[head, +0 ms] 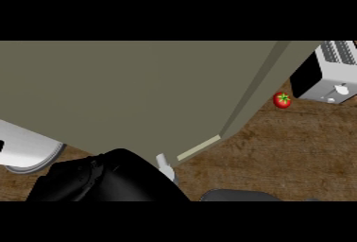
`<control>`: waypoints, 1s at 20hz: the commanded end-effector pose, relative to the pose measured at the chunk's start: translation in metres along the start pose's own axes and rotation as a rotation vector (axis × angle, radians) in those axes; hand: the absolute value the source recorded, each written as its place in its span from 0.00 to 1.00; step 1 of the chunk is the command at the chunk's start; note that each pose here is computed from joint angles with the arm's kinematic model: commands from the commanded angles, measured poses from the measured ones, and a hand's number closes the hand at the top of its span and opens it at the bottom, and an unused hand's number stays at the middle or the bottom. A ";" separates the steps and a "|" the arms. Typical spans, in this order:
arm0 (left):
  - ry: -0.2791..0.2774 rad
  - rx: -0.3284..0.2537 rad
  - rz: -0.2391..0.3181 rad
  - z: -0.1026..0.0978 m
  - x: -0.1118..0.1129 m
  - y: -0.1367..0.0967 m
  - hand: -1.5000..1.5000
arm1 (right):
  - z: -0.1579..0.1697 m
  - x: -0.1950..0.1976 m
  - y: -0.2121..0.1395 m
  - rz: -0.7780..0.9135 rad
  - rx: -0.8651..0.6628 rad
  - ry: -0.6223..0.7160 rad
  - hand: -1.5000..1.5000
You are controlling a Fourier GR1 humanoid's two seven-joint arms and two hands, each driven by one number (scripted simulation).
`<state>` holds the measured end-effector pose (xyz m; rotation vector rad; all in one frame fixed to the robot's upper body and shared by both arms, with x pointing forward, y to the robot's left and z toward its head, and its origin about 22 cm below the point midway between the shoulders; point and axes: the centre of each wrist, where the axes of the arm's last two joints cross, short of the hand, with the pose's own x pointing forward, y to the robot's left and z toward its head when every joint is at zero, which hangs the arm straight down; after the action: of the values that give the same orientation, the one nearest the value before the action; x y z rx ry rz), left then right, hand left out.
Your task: Pick up the wine, place it into the cabinet and close the cabinet
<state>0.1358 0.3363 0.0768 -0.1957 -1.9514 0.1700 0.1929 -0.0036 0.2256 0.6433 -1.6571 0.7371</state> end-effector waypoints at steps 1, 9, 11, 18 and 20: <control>0.003 -0.014 0.004 -0.006 0.010 0.013 0.00 | -0.047 0.013 -0.002 0.021 -0.040 0.003 1.00; -0.021 -0.033 0.002 -0.022 0.020 0.024 0.00 | -0.107 0.009 -0.045 -0.074 0.091 0.115 1.00; -0.013 -0.039 0.010 -0.019 0.021 0.025 0.00 | -0.106 0.018 -0.039 -0.098 0.273 0.224 1.00; -0.035 0.002 -0.011 -0.030 0.040 0.038 0.00 | -0.139 -0.017 -0.093 -0.238 0.243 0.269 1.00; -0.024 -0.008 -0.003 -0.020 0.037 0.036 0.00 | -0.149 -0.008 -0.097 -0.153 0.114 0.176 1.00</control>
<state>0.1463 0.3764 0.1065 -0.1979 -1.9783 0.1648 0.3384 0.0479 0.2533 0.8093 -1.3067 0.8352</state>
